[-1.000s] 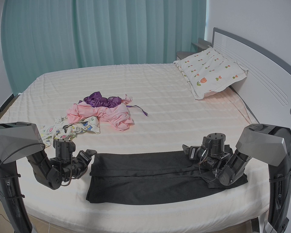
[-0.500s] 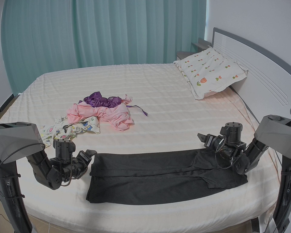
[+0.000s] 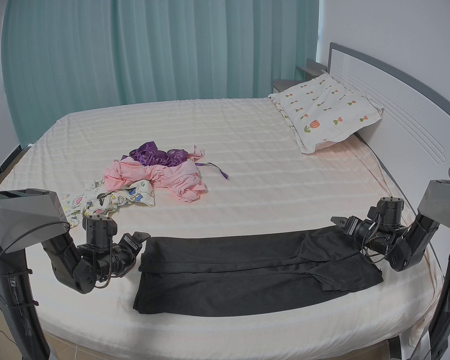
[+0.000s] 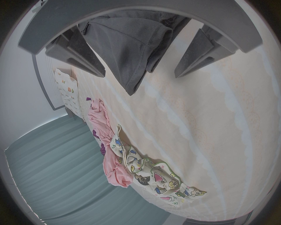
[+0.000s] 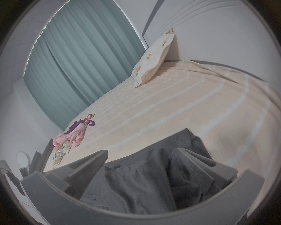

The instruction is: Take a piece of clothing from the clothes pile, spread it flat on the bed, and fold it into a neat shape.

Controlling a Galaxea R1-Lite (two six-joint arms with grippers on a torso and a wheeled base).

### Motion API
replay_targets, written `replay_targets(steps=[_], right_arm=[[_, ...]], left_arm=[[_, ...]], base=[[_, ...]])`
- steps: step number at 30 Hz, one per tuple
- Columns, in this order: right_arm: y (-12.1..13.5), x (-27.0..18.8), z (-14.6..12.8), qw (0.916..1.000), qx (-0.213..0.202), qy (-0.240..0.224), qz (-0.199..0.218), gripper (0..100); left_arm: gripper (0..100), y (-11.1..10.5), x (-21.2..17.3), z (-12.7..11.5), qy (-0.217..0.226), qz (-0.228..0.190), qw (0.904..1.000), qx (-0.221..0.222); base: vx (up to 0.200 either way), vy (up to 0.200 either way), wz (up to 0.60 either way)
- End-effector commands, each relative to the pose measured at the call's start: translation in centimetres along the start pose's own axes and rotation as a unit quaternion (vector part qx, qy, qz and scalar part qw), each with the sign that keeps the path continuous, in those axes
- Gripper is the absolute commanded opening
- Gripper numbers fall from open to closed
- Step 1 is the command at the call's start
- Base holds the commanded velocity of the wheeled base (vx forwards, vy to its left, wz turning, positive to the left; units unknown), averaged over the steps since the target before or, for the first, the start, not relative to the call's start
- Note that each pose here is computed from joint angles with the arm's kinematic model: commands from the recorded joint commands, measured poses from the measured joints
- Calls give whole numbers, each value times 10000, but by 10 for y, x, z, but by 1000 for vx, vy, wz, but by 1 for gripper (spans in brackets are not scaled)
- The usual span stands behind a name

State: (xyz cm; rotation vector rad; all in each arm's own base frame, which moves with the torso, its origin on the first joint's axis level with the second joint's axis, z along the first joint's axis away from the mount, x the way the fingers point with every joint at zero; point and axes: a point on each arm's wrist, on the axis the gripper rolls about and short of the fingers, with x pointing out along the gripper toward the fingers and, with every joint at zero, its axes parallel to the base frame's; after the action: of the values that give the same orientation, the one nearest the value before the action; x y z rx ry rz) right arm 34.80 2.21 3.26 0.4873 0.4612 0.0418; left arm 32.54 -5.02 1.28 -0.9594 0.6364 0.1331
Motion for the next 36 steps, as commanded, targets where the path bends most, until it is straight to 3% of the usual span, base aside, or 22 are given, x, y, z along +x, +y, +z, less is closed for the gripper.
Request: replay_targets(steps=[1,8,9,29,36], right_arm=[[-5,-1,-5,9999,66,127,-17,100],[-15,16,-16,9992,150,363,43,100],[-18,19,-13,9993,191,321,18,0],[-37,27,4,9962,871,79,24,0],[-36,29,0,9960,881,159,80,0]], left_arm=[[100,1,1,-1,19,15,10000,1],[100,1,1,-1,23,21,10000,0],[100,2,1,-2,27,28,10000,0],[100,3,3,-3,47,61,10000,14],[100,3,3,-3,38,48,10000,19]], base=[[0,0,0],[0,0,0],[0,0,0],[0,0,0],[0,0,0]])
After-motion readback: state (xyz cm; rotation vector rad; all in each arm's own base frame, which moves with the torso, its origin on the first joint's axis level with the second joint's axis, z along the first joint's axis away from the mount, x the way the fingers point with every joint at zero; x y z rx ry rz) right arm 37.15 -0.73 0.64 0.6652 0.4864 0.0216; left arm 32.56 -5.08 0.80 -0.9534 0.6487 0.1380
